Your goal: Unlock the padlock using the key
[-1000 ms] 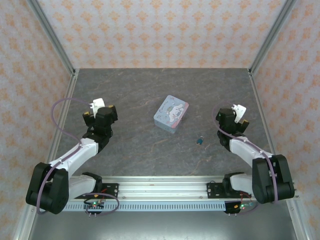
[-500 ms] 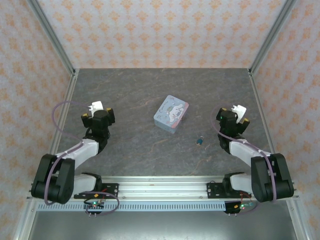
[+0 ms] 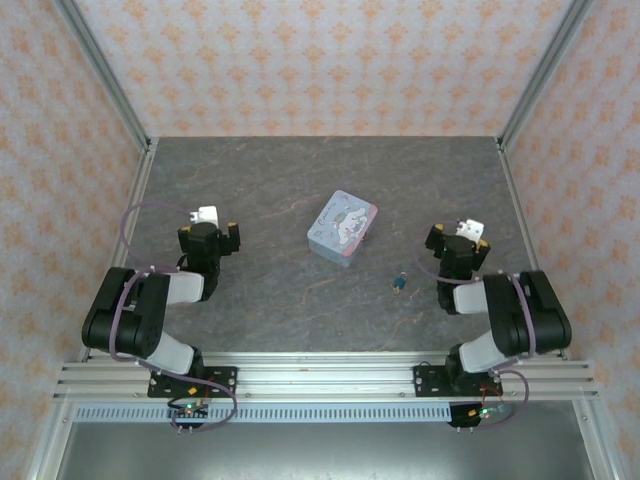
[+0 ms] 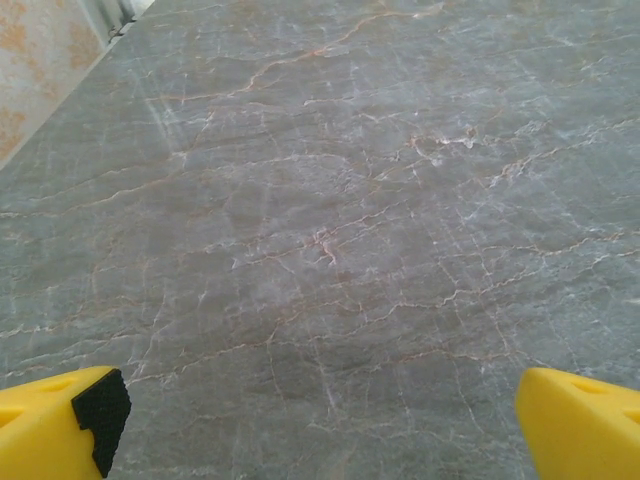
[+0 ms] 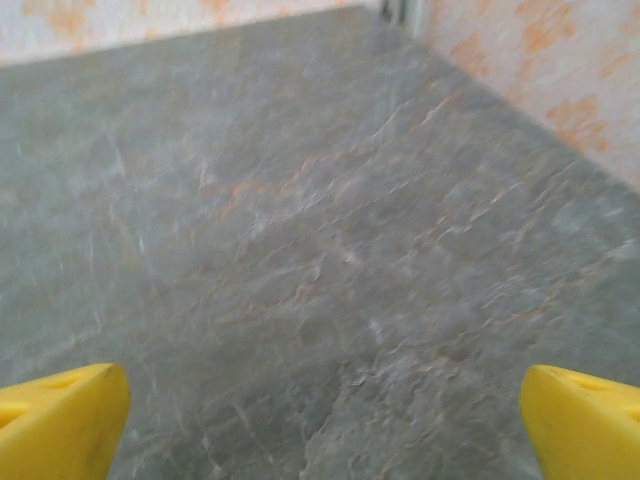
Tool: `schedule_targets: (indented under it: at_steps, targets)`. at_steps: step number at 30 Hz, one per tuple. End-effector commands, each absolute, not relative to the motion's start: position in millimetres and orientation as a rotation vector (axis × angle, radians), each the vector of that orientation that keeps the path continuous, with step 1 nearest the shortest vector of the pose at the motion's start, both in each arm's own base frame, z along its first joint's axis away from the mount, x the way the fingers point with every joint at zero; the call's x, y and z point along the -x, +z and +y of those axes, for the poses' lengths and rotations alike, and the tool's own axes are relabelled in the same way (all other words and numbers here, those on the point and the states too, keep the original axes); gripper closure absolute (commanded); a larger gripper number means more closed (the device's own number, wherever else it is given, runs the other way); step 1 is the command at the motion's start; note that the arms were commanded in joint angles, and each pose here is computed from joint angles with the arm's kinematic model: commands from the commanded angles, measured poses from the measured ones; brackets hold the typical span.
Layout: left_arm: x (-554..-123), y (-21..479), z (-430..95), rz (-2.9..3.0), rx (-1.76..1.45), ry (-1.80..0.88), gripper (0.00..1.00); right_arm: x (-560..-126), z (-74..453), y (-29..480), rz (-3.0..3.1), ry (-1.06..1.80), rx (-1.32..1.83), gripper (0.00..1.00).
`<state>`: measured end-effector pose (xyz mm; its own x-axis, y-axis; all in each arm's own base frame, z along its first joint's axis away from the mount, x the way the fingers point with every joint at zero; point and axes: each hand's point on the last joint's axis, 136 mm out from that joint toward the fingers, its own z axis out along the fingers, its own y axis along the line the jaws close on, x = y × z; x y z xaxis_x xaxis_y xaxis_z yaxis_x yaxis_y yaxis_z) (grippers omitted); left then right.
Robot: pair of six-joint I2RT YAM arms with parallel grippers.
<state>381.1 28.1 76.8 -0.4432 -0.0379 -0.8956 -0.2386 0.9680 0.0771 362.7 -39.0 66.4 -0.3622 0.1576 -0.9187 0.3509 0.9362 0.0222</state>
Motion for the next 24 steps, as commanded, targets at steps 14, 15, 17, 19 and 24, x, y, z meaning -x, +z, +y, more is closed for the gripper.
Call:
schedule_targets:
  at_steps: [14, 15, 17, 19, 24]
  targets:
    - [-393.6, 93.4, 25.6, 1.973, 0.173, 0.187, 0.00, -389.8, -33.9, 90.7, 1.917, -0.114, -0.325, 0.01]
    - [-393.8, 93.7, 25.5, 1.972, 0.172, 0.187, 0.00, -389.7, -31.0, 91.2, 1.917, -0.108, -0.310, 0.01]
    - [-393.8, 93.7, 25.5, 1.971, 0.173, 0.187, 0.00, -392.5, -28.8, 88.6, 1.936, -0.107, -0.297, 0.01]
    - [-393.6, 93.3, 25.5, 1.973, 0.173, 0.187, 0.00, -394.9, -29.0, 87.9, 1.947, -0.100, -0.298, 0.01]
    - [-393.3, 93.9, 25.8, 1.970, 0.173, 0.189, 0.00, -392.4, -28.4, 89.5, 1.937, -0.096, -0.292, 0.01]
